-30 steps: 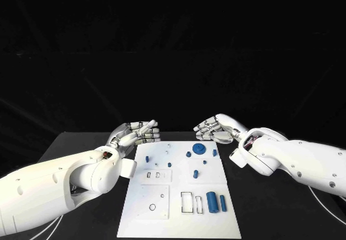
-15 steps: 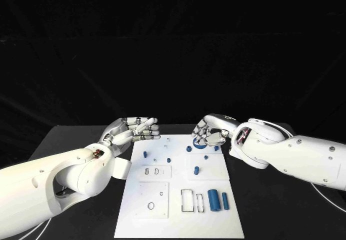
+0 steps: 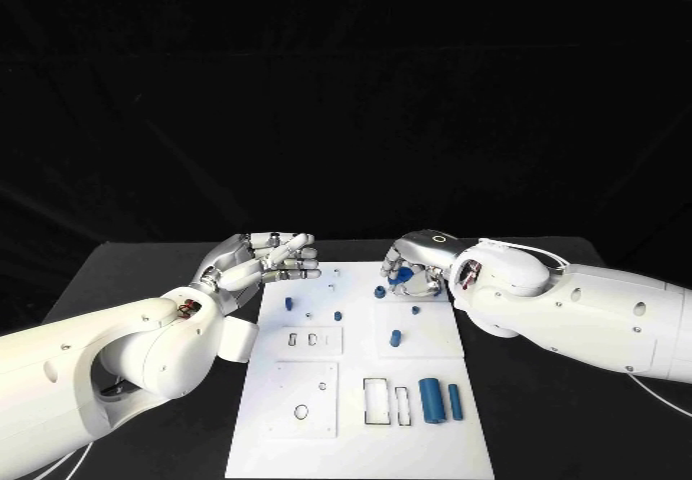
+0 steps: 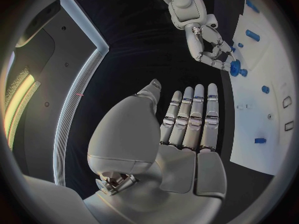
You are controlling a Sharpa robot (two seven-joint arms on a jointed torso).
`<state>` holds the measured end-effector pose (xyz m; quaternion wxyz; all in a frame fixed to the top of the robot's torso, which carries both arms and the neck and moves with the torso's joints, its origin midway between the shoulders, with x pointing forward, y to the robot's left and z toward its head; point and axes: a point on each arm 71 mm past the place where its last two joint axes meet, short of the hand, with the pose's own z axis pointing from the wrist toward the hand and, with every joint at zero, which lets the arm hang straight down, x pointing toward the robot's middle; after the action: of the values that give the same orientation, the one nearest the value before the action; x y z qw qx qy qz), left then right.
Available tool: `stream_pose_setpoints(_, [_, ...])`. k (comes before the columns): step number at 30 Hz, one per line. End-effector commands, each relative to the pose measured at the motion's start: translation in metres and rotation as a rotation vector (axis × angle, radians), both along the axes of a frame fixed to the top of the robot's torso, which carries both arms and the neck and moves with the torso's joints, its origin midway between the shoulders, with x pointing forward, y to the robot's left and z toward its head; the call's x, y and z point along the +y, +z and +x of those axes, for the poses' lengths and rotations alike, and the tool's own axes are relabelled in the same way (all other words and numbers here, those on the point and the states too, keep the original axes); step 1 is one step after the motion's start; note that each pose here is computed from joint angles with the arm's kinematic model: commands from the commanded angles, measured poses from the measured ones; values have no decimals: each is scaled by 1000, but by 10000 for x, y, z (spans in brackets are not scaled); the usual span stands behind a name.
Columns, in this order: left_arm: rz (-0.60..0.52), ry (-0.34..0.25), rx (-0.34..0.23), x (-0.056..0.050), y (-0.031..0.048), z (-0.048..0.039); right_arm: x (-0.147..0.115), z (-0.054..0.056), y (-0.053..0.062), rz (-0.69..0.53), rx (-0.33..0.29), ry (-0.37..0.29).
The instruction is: Assemble the parts on the task board
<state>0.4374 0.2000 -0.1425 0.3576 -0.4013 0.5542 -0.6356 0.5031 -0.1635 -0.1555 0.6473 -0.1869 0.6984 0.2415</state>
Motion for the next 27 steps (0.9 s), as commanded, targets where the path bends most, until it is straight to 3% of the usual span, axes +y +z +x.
stream_pose_setpoints(1, [-15,-22,-5,-22,37,-12,11,14,-25,-85,-19,-15])
stream_pose_setpoints(27, [-11,-23,-8,8,85,-12,184,28,-42,-108,-28,7])
